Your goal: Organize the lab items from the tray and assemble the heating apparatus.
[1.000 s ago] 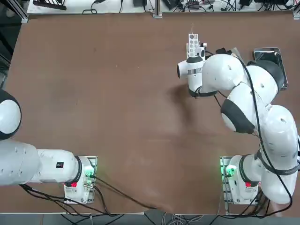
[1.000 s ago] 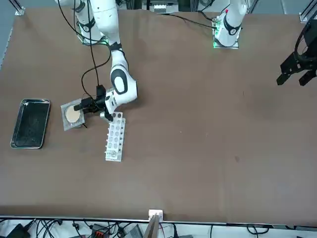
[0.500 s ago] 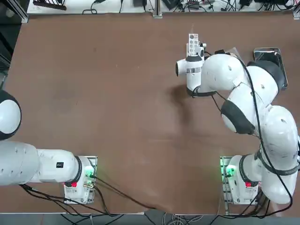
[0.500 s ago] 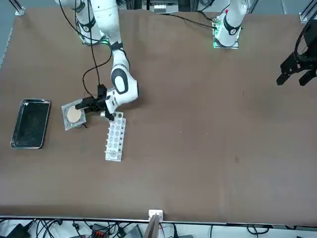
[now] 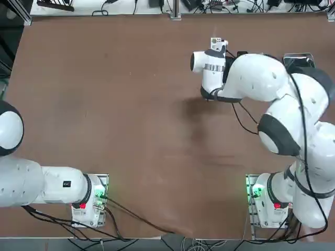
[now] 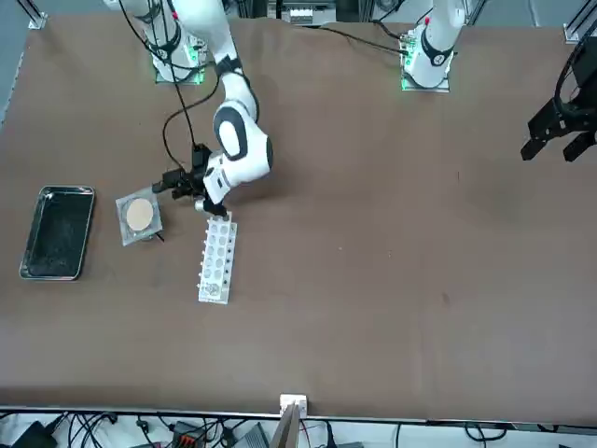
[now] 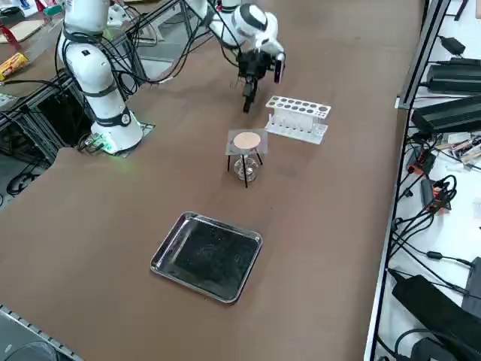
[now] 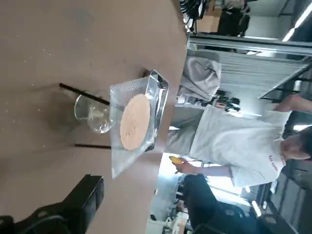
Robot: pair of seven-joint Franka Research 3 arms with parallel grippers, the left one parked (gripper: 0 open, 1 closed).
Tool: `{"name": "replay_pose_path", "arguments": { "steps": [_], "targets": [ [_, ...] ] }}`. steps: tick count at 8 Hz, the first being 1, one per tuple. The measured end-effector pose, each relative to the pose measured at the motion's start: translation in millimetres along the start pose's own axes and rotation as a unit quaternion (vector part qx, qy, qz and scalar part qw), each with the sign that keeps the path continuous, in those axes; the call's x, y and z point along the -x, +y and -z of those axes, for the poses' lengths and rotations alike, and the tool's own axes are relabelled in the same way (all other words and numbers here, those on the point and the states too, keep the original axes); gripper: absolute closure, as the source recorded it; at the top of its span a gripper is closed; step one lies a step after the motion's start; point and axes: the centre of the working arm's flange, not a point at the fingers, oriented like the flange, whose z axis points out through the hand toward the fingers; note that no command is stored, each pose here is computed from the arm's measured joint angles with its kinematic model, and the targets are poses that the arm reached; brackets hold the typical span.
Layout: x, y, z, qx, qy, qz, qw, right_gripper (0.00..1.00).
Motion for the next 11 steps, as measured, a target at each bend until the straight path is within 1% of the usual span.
{"name": "replay_pose_path", "arguments": {
  "steps": [1, 3, 4, 5, 6, 7, 8, 9, 11],
  "targets": [
    [4, 32, 19, -0.028, -0.009, 0.011, 1.0, 0.0],
    [9, 115, 52, -0.089, -0.015, 0.039, 0.995, 0.0],
    [10, 162, 57, -0.119, -0.015, 0.047, 0.992, 0.0],
    [10, 209, 49, -0.157, -0.014, 0.052, 0.986, 0.0],
    [9, 253, 30, -0.197, -0.015, 0.051, 0.979, 0.0],
    [6, 289, 4, -0.239, -0.014, 0.05, 0.97, 0.0],
    [2, 316, -21, -0.282, -0.011, 0.05, 0.958, 0.0],
    [-2, 337, -48, -0.327, -0.01, 0.052, 0.944, 0.0],
    [-9, 359, -99, -0.407, -0.005, 0.051, 0.912, 0.0]
  ]
}}
